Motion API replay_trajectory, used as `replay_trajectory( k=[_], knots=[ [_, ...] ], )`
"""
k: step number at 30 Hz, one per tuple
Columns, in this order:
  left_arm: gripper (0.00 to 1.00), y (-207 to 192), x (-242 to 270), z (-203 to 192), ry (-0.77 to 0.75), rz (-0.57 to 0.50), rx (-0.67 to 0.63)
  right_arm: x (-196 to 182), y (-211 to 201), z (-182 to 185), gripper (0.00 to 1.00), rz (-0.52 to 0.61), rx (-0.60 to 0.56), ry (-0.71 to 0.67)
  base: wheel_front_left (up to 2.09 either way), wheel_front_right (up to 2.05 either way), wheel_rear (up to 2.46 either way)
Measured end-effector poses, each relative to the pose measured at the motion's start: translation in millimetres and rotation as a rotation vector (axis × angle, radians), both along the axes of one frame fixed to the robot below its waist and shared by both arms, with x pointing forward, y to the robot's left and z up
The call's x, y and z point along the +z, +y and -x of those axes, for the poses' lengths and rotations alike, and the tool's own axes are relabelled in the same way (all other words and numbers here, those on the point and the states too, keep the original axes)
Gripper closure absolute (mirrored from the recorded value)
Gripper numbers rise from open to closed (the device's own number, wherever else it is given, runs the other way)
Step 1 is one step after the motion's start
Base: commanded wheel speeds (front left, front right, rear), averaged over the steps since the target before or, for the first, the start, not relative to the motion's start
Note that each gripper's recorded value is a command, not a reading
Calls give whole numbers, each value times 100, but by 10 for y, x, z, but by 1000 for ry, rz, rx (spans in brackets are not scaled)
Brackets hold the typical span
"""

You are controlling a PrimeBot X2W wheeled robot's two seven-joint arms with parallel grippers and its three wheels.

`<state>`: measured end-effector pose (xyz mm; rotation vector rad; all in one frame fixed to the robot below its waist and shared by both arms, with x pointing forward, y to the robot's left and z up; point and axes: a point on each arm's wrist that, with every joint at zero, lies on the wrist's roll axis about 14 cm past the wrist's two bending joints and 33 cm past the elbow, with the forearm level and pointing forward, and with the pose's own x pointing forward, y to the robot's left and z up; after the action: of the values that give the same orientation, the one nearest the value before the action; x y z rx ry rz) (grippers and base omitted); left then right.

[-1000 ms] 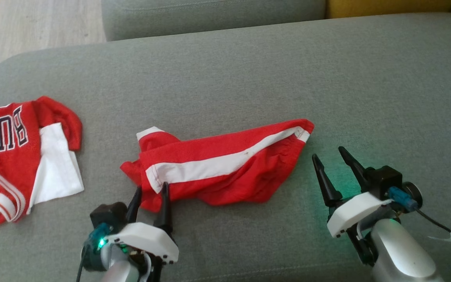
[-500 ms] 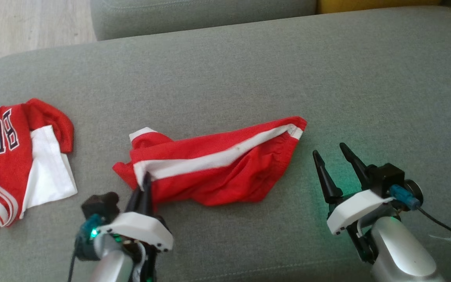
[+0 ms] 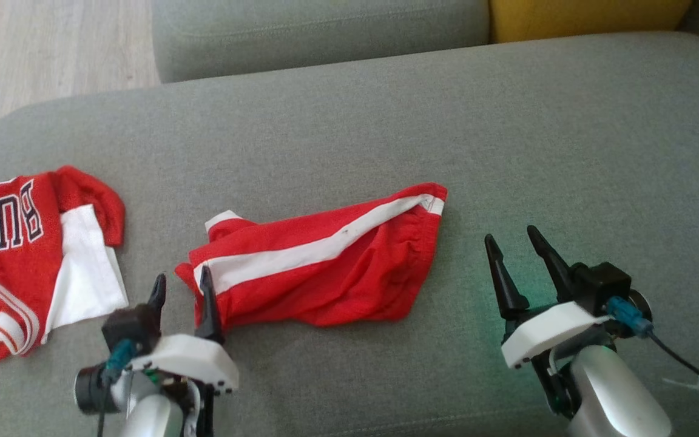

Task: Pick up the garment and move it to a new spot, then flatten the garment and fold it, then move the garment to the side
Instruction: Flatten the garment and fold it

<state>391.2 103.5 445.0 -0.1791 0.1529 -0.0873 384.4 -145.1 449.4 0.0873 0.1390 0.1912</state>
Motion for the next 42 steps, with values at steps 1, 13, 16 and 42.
replay_trajectory(
  k=[1,13,16,42],
  knots=[
    [0,13,-1,24,-4,-23,-3,25,14,5,0,-8,-2,-8,0,0,0],
    [0,74,-43,247,-7,-103,-9,140,34,115,0,-49,-25,-47,0,0,0],
    [0,51,-71,250,16,-28,-4,94,81,139,0,-60,-16,-33,0,0,0],
    [16,-210,-237,113,118,239,-40,-167,123,97,0,-81,-11,54,0,0,0]
  ],
)
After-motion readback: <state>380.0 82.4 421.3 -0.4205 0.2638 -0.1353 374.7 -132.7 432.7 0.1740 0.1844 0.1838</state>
